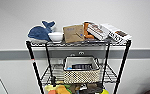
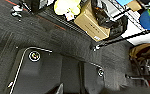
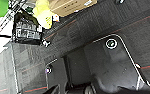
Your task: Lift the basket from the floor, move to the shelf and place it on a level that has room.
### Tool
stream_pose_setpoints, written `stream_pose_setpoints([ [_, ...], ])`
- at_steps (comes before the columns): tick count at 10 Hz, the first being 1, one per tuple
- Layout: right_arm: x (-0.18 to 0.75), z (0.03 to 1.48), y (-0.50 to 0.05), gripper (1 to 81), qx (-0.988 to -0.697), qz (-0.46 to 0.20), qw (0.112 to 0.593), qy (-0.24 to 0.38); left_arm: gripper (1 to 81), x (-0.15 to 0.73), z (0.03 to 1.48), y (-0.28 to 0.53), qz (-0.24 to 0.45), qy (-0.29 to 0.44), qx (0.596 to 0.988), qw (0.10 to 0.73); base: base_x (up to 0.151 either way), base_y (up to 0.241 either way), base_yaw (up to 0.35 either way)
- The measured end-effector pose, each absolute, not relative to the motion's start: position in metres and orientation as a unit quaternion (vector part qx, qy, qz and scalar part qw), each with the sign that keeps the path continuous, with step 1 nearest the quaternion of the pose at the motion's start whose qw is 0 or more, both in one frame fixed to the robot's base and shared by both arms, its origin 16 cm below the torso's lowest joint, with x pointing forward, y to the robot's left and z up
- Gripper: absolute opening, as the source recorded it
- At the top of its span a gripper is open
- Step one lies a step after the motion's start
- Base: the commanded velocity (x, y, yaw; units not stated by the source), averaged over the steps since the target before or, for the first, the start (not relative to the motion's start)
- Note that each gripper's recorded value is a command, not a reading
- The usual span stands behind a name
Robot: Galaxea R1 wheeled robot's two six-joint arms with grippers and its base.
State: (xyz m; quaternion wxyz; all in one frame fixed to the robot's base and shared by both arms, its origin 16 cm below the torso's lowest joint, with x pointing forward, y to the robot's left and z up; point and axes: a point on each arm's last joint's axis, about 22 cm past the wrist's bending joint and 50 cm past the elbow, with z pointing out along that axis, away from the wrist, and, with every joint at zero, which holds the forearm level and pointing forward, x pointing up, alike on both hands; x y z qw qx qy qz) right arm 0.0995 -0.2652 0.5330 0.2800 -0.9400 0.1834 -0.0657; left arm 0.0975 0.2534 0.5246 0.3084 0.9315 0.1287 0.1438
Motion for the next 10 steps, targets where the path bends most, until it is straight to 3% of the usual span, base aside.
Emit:
stream_pose_setpoints([
  [3, 0.057, 0.498, -0.25, 81.1, -0.948, -0.044, 0.258, 0.181, 81.1, 0.079, 0.498, 0.251, 0.138, 0.122, 0.941, 0.283, 0.0, 0.0, 0.0],
  [7, 0.031, 0.453, -0.263, 81.1, -0.964, -0.043, 0.195, 0.178, 81.1, 0.049, 0.467, 0.245, 0.127, 0.117, 0.953, 0.25, 0.0, 0.0, 0.0],
  [10, 0.018, 0.433, -0.234, 81.1, -0.97, -0.043, 0.177, 0.162, 81.1, 0.035, 0.45, 0.238, 0.124, 0.109, 0.96, 0.225, 0.0, 0.0, 0.0],
])
